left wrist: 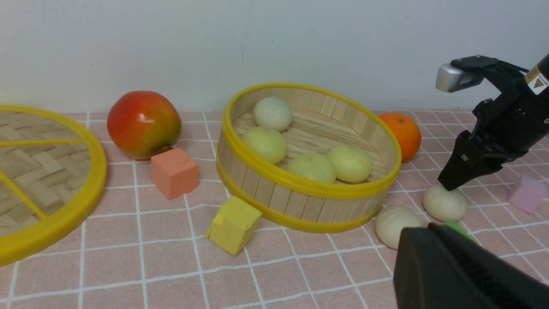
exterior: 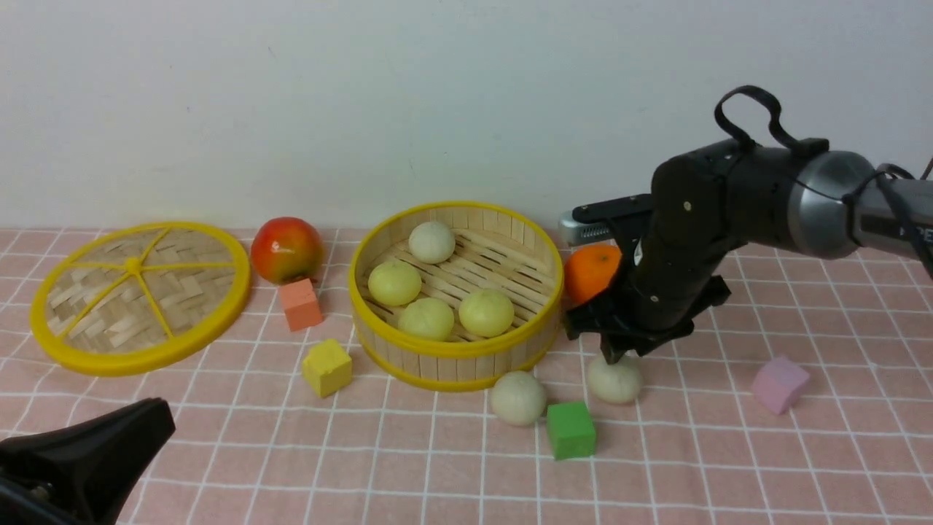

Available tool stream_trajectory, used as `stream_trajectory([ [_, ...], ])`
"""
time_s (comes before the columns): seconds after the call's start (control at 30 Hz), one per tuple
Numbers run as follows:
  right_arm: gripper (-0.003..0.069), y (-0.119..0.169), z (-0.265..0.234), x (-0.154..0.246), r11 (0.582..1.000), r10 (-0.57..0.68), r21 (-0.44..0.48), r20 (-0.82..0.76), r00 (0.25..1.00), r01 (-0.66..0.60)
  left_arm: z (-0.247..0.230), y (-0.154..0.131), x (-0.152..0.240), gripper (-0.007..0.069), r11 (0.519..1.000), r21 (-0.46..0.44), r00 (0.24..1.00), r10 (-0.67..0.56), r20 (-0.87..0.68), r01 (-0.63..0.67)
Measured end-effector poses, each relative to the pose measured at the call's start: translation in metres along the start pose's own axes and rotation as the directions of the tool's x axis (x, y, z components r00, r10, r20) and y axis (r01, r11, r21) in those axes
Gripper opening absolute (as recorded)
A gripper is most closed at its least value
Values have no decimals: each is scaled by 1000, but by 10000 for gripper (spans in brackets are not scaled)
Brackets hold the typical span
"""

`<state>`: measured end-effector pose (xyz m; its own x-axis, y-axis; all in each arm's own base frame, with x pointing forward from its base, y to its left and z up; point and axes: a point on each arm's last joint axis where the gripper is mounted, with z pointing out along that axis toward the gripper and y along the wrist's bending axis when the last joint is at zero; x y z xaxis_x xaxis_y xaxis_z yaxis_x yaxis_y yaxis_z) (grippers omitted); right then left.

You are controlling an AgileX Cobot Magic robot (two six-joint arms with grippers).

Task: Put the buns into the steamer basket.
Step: Use the right arm to grab a steamed stuffed bun, then use the right arm to put the steamed stuffed bun into the steamer

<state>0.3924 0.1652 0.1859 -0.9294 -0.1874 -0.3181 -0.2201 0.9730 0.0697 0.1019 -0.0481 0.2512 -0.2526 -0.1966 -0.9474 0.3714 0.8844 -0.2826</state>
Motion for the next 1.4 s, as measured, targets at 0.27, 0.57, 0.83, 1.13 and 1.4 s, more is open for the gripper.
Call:
stream_trajectory([
  [0.27,278,1,15,1,1000,14,-9,-17,1000,-14,0,0,0,21,1000,-1,1000,0,-3,0],
  [0.57,38,4,-2,-4,999,-45,-32,0,999,45,0,0,0,29,1000,-1,1000,0,-3,0],
  [0.83,10,15,-69,-26,993,-34,-106,150,988,51,0,0,0,39,1000,-1,1000,0,-2,0],
  [1.13,10,41,-80,-67,948,63,-308,424,903,79,0,0,0,48,1000,-1,1000,0,-2,0],
  [1.4,13,46,-12,-82,923,161,-383,483,861,42,0,0,0,51,1000,-1,1000,0,-2,0],
])
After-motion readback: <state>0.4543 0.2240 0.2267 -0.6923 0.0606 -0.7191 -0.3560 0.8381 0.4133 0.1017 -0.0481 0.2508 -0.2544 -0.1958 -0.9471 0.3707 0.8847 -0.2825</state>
